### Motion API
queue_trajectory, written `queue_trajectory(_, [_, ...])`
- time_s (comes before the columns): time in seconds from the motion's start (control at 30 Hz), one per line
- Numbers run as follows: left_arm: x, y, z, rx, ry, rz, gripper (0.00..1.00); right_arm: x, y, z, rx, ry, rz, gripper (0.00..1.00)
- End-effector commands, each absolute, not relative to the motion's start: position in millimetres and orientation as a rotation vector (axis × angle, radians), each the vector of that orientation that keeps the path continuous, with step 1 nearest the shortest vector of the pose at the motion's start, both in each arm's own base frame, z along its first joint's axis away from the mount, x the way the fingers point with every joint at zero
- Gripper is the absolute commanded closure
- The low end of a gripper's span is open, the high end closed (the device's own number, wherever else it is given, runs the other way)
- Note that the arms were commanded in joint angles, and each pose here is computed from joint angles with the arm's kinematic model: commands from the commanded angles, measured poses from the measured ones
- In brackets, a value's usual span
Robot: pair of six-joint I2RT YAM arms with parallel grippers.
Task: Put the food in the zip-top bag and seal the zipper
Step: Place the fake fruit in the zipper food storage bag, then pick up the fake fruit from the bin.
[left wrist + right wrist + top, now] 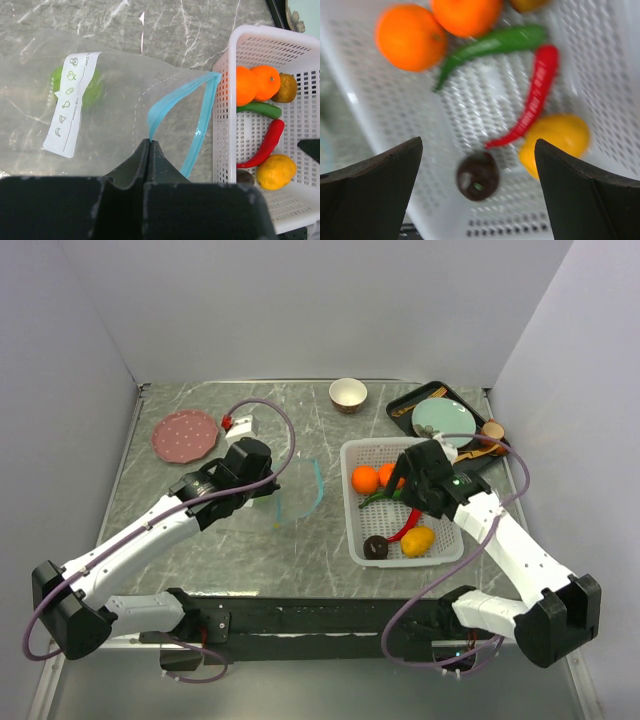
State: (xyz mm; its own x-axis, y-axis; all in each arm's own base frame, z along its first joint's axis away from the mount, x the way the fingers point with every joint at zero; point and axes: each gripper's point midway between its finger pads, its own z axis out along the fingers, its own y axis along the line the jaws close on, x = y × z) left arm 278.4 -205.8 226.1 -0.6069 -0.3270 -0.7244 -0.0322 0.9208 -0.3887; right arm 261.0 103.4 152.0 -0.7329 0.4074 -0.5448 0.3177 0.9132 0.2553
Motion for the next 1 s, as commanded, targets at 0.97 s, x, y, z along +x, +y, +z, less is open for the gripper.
queue_trajectory(0.97, [285,-210,226,-0.223,2.196,-0.443,0.99,219,73,50,0.830,2.647,-0.046,0.22])
